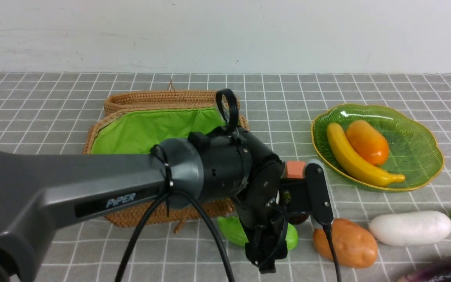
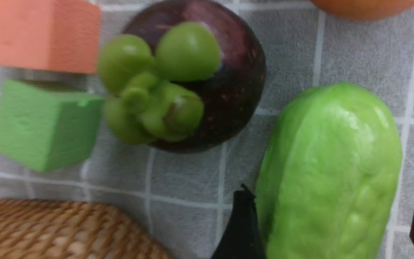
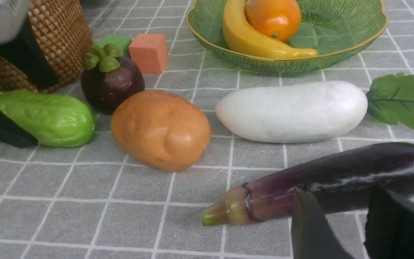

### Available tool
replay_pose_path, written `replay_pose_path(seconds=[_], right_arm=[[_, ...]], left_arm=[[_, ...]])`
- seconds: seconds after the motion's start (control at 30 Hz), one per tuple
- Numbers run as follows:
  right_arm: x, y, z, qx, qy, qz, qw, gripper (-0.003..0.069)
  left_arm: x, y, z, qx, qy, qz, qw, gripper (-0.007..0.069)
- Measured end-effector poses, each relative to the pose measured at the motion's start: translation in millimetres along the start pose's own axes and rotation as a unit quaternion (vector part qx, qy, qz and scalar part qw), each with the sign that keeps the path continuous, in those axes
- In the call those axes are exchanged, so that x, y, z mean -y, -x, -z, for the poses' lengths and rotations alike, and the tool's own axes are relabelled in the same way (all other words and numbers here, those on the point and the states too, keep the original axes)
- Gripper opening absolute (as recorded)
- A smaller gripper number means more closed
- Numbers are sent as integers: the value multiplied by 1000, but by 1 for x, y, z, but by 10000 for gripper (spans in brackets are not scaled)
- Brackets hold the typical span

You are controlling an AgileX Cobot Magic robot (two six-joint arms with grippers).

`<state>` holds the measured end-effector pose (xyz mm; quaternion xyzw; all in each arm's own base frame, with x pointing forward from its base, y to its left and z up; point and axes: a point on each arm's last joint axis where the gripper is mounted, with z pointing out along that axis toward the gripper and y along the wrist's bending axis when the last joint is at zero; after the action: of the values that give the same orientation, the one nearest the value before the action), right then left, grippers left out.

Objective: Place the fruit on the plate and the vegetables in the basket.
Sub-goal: Take a chayote with your left arm and place it on the basket on the left.

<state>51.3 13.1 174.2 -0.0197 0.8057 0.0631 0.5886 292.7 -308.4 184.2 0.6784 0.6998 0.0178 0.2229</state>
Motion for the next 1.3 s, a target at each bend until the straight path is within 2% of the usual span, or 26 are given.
replay_pose_path(seconds=[0.1, 0.2, 0.3, 0.47, 0.5, 0.57, 0.67, 0.77, 0.8, 0.93, 1.0, 1.2, 1.3], right_arm=[[0, 0, 0, 0, 0, 0, 1000, 241], [0, 0, 0, 0, 0, 0, 1000, 241], [0, 0, 0, 0, 0, 0, 1000, 241], [0, 0, 0, 0, 0, 0, 1000, 241], [0, 0, 0, 0, 0, 0, 1000, 241], [0, 0, 0, 0, 0, 0, 1000, 241], [0, 0, 0, 0, 0, 0, 1000, 241], [0, 0, 0, 0, 0, 0, 1000, 241], [0, 0, 0, 0, 0, 0, 1000, 241], [0, 0, 0, 0, 0, 0, 1000, 241], [0, 0, 0, 0, 0, 0, 1000, 241], [0, 0, 0, 0, 0, 0, 1000, 241], [0, 0, 0, 0, 0, 0, 1000, 241]], left_arm=[[2, -1, -6, -6, -6, 1, 1000, 530], [4, -2, -2, -17, -22, 9, 1000, 426], [2, -2, 14, -31, -33, 12, 999, 426], [-9, 4, 81, -32, -32, 19, 999, 426], [-13, 5, 112, -25, -22, 20, 999, 426], [-16, 4, 137, -18, -7, 19, 1000, 426], [-28, -12, 201, -9, 67, 17, 998, 426], [-45, -35, 224, -13, 114, 49, 992, 426], [-60, -53, 235, -11, 143, 88, 986, 426], [-99, -99, 237, 6, 194, 182, 964, 426], [-108, -107, 226, 24, 200, 194, 960, 426], [-116, -112, 167, 28, 166, 193, 967, 428], [-115, -117, 136, 10, 139, 198, 970, 498]])
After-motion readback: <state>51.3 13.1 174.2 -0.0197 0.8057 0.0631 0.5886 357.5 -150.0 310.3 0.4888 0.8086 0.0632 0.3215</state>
